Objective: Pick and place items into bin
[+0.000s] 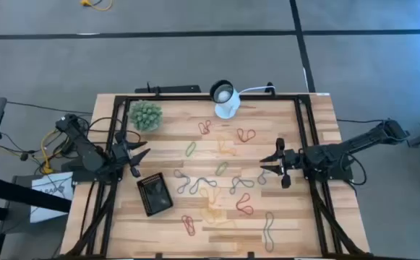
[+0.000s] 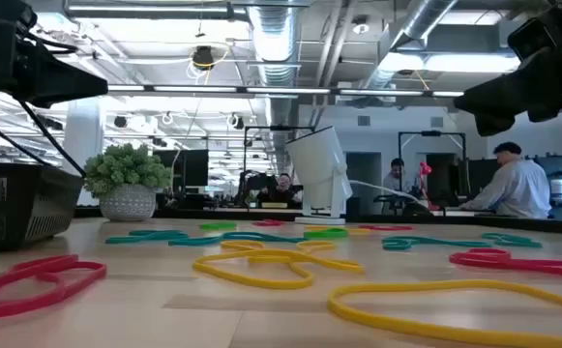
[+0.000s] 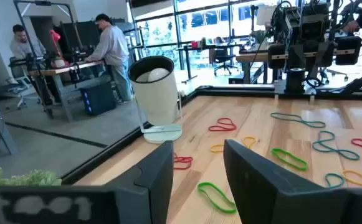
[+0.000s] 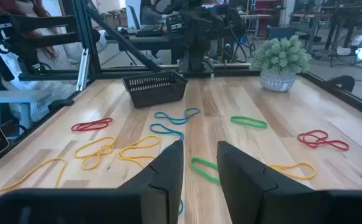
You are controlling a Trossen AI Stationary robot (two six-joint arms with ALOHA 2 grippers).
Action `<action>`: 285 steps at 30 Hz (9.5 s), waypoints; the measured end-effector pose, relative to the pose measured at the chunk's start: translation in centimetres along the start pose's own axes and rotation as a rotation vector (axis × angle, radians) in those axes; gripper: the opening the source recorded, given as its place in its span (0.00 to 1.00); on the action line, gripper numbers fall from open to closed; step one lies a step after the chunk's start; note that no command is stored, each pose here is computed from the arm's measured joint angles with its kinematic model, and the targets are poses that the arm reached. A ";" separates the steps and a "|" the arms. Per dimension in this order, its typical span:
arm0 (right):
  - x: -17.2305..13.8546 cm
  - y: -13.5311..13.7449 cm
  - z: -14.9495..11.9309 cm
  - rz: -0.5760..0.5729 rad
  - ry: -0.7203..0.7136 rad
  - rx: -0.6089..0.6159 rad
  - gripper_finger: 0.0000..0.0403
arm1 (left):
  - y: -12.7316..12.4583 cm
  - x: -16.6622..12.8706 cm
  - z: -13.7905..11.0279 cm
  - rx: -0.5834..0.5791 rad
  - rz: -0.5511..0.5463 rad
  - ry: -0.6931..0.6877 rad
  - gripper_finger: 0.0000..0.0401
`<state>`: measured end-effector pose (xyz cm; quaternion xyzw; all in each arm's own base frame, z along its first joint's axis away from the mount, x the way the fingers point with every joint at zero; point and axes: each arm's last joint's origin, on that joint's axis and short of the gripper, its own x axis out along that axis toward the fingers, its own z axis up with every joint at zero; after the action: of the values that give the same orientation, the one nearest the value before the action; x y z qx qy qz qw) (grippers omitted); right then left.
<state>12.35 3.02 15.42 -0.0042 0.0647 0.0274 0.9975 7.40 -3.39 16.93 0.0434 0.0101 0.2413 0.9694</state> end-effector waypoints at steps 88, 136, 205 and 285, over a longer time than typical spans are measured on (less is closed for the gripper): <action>0.0 0.0 0.0 0.000 0.000 0.000 0.23 | 0.0 0.0 0.0 0.000 0.000 0.000 0.33; 0.0 0.0 0.0 0.000 0.000 0.000 0.23 | 0.0 0.0 0.0 0.000 0.000 0.000 0.33; -0.1 -2.8 3.0 -0.261 -0.315 0.044 0.23 | -0.8 -0.7 3.3 -0.130 -0.589 -0.334 0.33; 19.2 -3.7 8.3 0.100 -0.027 -0.029 0.00 | 2.5 -0.6 8.2 -0.111 -0.224 -0.284 0.33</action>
<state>32.59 0.46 21.15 -0.0151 0.0507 0.0781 0.9955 6.04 -2.15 25.28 0.0222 -0.1356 0.1236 0.9828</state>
